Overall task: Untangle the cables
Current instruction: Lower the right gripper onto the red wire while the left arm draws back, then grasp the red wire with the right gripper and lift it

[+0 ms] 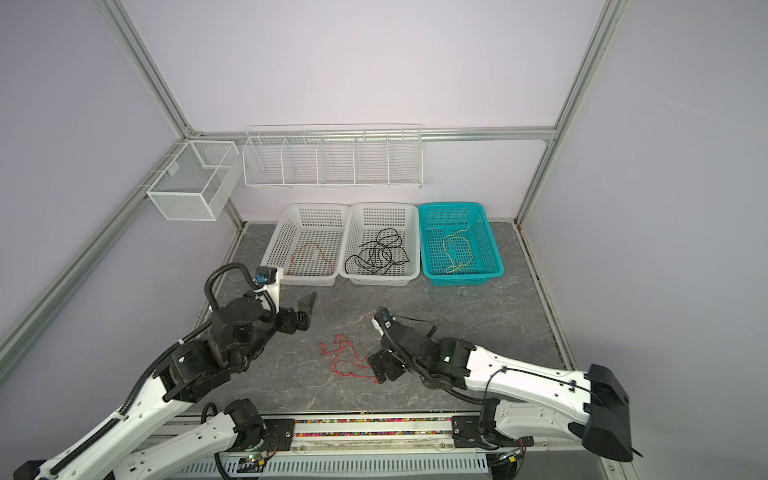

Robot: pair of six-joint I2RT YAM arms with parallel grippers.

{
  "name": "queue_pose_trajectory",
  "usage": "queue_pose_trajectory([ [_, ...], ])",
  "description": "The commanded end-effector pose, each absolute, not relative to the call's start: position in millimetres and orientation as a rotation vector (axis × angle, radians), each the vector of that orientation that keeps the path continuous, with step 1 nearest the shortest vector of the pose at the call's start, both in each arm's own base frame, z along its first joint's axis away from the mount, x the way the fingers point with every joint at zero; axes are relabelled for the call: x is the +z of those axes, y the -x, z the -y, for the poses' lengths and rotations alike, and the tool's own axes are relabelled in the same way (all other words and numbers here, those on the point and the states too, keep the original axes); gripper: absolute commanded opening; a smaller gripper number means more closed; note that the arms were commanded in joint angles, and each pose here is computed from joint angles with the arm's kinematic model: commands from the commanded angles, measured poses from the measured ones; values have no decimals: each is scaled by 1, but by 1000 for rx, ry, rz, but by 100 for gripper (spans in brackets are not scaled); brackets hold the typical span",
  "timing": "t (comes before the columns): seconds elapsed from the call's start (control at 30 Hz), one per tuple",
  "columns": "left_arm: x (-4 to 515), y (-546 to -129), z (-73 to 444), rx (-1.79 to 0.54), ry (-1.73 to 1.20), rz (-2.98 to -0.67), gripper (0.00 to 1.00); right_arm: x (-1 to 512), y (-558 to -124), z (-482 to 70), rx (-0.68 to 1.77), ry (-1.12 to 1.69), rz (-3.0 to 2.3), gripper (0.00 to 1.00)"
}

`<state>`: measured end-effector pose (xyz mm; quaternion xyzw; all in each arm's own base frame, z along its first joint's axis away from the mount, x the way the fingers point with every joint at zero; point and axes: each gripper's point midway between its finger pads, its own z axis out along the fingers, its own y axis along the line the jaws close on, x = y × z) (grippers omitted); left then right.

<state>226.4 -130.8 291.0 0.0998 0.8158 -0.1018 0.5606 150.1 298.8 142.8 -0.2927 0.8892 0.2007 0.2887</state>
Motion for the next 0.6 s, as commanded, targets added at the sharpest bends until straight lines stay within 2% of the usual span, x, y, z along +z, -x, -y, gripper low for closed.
queue_pose_trajectory([
  [0.0, 278, -220, 98, -150, -127, -1929, 99, 153, -154, -351, 677, 688, -2350, 100],
  [0.13, 276, -216, 87, -128, -95, -1918, 99, 131, -161, -385, 704, 635, -2375, 96],
  [0.37, 268, -218, 84, -65, -115, -1937, 99, 97, -166, -431, 737, 622, -2437, 74],
  [0.57, 270, -217, 83, -72, -114, -1925, 99, 79, -177, -440, 686, 575, -2460, 58],
])
